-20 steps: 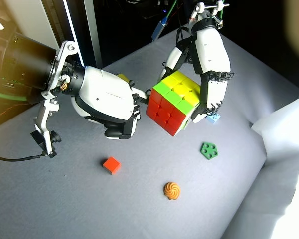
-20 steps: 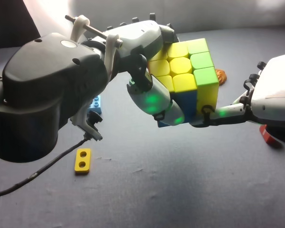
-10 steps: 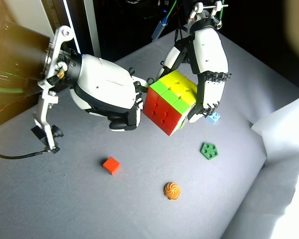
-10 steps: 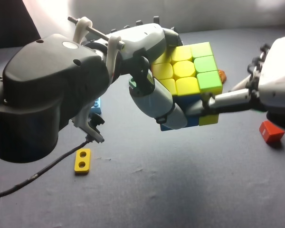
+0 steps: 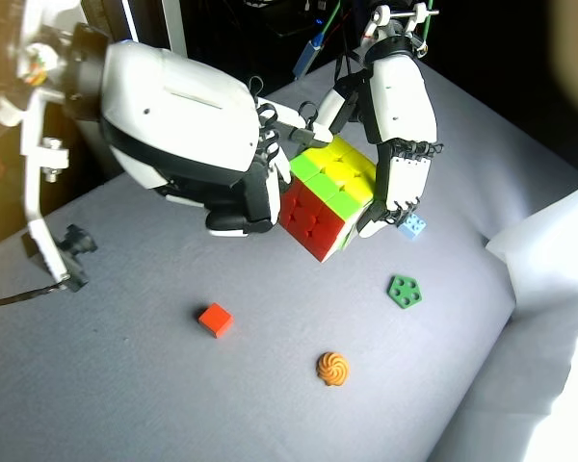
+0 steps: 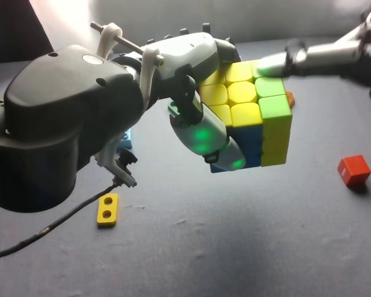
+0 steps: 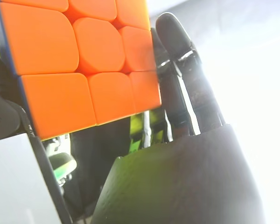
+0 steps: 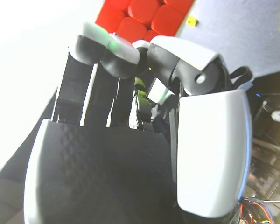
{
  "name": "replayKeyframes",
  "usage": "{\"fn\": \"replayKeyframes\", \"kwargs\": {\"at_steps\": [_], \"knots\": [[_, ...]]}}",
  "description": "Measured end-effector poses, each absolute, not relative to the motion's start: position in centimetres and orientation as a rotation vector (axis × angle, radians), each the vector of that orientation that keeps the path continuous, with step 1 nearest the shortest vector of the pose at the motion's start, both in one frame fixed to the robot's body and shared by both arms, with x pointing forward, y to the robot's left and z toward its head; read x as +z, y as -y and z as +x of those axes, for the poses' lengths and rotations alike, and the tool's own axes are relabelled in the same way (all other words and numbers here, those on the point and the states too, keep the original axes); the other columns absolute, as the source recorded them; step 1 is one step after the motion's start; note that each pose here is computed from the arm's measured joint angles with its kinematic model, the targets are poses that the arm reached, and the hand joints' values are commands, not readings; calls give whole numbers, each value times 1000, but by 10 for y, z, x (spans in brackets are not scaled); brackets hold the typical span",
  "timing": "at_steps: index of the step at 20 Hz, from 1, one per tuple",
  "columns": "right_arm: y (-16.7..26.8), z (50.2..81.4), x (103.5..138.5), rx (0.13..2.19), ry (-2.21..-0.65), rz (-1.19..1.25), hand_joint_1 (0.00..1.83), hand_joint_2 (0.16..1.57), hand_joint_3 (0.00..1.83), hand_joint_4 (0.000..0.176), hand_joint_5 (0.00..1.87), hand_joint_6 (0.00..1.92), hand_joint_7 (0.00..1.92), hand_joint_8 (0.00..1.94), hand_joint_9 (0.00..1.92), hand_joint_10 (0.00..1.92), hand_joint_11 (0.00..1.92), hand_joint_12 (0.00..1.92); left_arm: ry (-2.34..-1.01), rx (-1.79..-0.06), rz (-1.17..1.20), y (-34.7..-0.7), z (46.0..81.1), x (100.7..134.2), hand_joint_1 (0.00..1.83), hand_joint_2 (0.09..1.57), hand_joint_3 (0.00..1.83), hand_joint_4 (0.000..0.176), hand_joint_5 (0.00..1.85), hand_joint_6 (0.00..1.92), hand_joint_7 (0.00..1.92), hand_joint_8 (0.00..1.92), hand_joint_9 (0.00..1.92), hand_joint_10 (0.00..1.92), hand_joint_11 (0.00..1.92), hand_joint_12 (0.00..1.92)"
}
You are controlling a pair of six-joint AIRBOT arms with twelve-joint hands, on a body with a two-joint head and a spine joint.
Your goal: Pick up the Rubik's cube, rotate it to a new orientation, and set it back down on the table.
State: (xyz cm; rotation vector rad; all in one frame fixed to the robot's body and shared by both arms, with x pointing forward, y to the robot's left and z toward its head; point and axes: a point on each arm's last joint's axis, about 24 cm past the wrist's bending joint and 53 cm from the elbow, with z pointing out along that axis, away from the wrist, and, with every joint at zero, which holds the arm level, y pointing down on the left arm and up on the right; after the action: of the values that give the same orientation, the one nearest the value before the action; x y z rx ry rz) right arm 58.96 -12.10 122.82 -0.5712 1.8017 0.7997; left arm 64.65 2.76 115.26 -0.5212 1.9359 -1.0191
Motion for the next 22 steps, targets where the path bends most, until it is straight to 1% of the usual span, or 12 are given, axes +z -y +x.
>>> {"fn": "replayKeyframes", "kwargs": {"at_steps": [5, 6, 8, 9, 10, 11, 13, 14, 16, 18, 19, 22], "knots": [[138, 602, 1223, 763, -1824, -519, 1339, 870, 892, 176, 0, 0, 717, 1787, 1102, 1921, 1055, 1921, -1937, -1020, -521, -27, 646, 1152, 1351, 1191, 0, 0, 814, 1099, 846, 1327, 718, 1417, 508, 1204], [138, 601, 1222, 762, -1826, -525, 1341, 867, 893, 176, 0, 0, 720, 1782, 1109, 1921, 1048, 1921, -1938, -1021, -520, -26, 646, 1152, 1344, 1213, 0, 0, 822, 1052, 774, 1453, 675, 1472, 477, 1209], [137, 600, 1221, 766, -1831, -525, 1338, 878, 887, 176, 0, 0, 709, 1796, 1092, 1921, 1039, 1921, -1943, -1026, -515, -24, 645, 1152, 1350, 1195, 0, 0, 851, 1012, 813, 1375, 699, 1451, 479, 1214], [137, 600, 1221, 767, -1831, -526, 1340, 868, 906, 176, 0, 0, 715, 1801, 1098, 1921, 1049, 1921, -1942, -1024, -511, -24, 645, 1151, 1353, 1187, 1, 0, 843, 1074, 834, 1332, 723, 1403, 501, 1189], [137, 600, 1221, 767, -1831, -525, 1342, 844, 952, 176, 0, 0, 728, 1809, 1117, 1921, 1055, 1921, -1946, -1018, -504, -25, 644, 1149, 1344, 1214, 2, 0, 783, 1086, 785, 1454, 684, 1470, 501, 1186], [137, 601, 1221, 767, -1831, -524, 1342, 844, 952, 176, 0, 0, 728, 1809, 1117, 1921, 1055, 1921, -1950, -1015, -497, -25, 643, 1147, 1344, 1214, 2, 0, 783, 1086, 785, 1454, 684, 1470, 501, 1186], [137, 600, 1219, 767, -1836, -526, 1334, 877, 906, 160, 0, 0, 705, 1816, 1089, 1921, 1072, 1921, -1964, -1010, -492, -25, 641, 1141, 1337, 1238, 0, 0, 758, 1096, 754, 1521, 628, 1536, 439, 1253], [136, 600, 1219, 767, -1836, -528, 1334, 877, 906, 160, 0, 0, 705, 1816, 1089, 1921, 1072, 1921, -1967, -1005, -487, -25, 641, 1139, 1337, 1238, 0, 0, 758, 1096, 754, 1521, 628, 1536, 439, 1253], [135, 599, 1216, 769, -1841, -533, 1342, 857, 904, 176, 0, 0, 727, 1777, 1085, 1921, 1056, 1921, -1971, -994, -449, -26, 638, 1133, 1342, 1222, 1, 0, 794, 1047, 784, 1467, 645, 1515, 456, 1267], [136, 599, 1217, 767, -1841, -533, 1345, 842, 964, 176, 0, 0, 726, 1823, 1109, 1921, 1079, 1921, -1988, -991, -432, -26, 633, 1122, 1346, 1209, 2, 0, 770, 1141, 790, 1426, 713, 1431, 501, 1211], [136, 599, 1217, 767, -1841, -533, 1344, 845, 958, 176, 0, 0, 723, 1823, 1094, 1921, 1074, 1921, -1996, -988, -411, -26, 630, 1117, 1343, 1217, 0, 0, 813, 1075, 747, 1482, 686, 1470, 493, 1229], [134, 599, 1214, 760, -1843, -547, 1341, 864, 905, 176, 0, 0, 718, 1794, 1057, 1921, 1031, 1921, -2003, -992, -385, -25, 629, 1107, 1347, 1206, 0, 0, 838, 1027, 773, 1435, 689, 1477, 499, 1226]]}}
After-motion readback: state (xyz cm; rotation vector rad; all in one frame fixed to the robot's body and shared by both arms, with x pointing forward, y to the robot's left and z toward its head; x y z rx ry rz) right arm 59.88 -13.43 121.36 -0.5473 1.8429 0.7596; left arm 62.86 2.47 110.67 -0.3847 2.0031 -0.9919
